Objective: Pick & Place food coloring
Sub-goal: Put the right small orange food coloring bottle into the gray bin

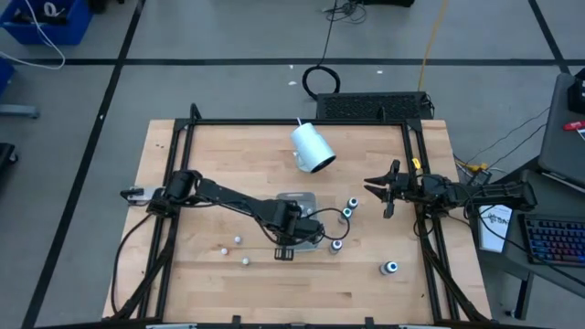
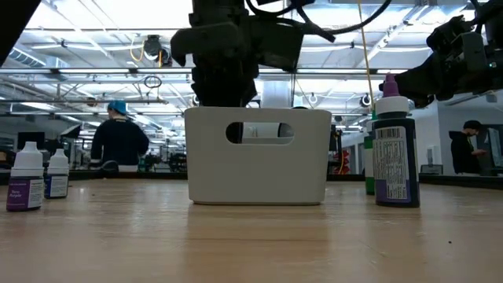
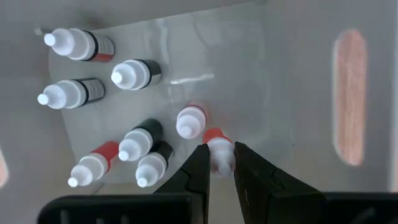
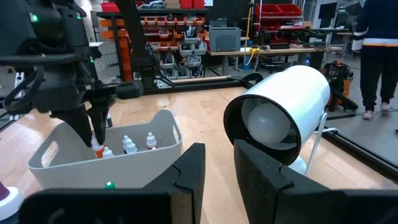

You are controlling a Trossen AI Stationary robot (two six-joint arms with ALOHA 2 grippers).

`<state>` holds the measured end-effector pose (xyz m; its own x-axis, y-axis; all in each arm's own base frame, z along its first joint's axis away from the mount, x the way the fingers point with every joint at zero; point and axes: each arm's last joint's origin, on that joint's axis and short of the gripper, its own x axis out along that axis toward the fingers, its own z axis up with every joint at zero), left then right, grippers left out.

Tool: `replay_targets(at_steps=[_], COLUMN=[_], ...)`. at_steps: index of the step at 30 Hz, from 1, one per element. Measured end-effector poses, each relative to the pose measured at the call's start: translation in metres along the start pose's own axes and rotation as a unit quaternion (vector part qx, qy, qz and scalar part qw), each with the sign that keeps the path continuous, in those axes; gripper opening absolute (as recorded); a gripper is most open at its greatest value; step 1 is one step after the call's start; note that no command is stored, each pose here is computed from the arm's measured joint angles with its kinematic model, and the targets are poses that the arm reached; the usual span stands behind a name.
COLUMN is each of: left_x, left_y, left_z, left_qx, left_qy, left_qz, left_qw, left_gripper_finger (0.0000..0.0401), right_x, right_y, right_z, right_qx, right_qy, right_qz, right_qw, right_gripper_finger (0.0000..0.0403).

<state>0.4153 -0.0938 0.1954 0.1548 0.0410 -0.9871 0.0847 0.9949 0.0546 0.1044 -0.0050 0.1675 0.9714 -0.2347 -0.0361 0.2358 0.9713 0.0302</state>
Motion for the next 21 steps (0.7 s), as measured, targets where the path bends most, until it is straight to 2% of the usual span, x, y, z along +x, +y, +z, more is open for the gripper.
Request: replay_targets(at_steps=[21], left_x=[0.018], left_y=[0.006], left_z=[-0.007], left_qx=[-0.024], left_qy=[0.008], left_qz=[0.004], left_qw=[1.000], left_gripper_finger=[0.0056], right_x=[0.000], right_y=[0.000], right_z=[0.000], right_qx=[0.000], right_qy=[0.001], right_qz=[0.000], right_qw=[1.000], right_gripper_finger=[0.0077])
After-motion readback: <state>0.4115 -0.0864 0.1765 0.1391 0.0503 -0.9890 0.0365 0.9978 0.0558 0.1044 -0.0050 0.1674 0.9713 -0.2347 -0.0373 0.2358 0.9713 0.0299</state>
